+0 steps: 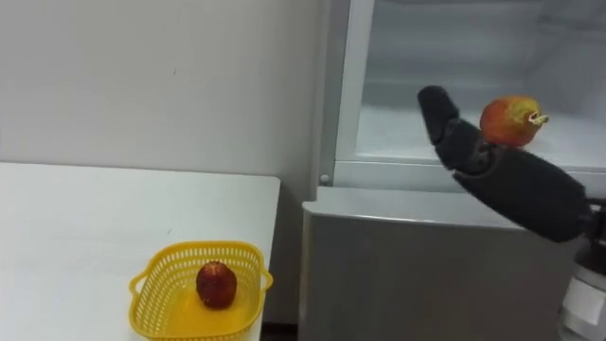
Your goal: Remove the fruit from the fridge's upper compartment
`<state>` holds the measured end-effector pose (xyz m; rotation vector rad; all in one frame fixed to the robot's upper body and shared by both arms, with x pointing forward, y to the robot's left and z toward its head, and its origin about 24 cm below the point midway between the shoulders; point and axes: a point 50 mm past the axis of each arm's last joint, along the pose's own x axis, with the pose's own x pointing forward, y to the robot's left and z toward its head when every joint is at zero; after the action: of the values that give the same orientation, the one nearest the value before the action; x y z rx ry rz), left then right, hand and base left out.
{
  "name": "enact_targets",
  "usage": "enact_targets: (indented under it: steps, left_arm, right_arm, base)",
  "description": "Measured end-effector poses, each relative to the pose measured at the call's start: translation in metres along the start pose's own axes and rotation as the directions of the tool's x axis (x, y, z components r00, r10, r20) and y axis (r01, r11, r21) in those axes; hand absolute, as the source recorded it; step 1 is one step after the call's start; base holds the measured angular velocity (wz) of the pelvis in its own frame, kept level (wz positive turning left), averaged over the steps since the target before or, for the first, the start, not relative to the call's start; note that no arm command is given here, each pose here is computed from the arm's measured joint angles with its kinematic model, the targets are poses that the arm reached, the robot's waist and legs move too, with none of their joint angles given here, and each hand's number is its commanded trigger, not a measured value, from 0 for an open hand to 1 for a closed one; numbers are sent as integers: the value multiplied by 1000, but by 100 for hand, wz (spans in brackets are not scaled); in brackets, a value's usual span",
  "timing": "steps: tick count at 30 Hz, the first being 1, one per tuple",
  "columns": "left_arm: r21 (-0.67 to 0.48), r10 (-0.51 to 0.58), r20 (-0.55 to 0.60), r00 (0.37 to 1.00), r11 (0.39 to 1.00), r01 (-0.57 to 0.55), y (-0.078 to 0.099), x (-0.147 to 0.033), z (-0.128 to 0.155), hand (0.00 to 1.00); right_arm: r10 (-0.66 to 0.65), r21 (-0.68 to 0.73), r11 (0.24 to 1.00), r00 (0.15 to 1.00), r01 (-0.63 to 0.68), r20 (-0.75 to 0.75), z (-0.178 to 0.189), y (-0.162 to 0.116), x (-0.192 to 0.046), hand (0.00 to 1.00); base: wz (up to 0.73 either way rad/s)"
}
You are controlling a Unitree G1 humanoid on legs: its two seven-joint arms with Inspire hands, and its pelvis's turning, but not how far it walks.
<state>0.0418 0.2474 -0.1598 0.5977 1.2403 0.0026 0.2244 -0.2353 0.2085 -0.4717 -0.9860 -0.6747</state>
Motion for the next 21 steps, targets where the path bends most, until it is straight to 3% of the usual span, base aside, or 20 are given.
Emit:
enact_targets:
  steps: [10,21]
  left_arm:
    - [-9,0,-12,1000,1000,0,7,2,3,0]
    - [16,11,-28,1000,1000,-11,18,2,-4,0]
  right_arm:
    - [39,-147,987,986,-63,-162,-48,9,10,0]
    - [72,-166,979,965,-117,-251,-71,7,25,0]
  base:
    - [1]
    - [3]
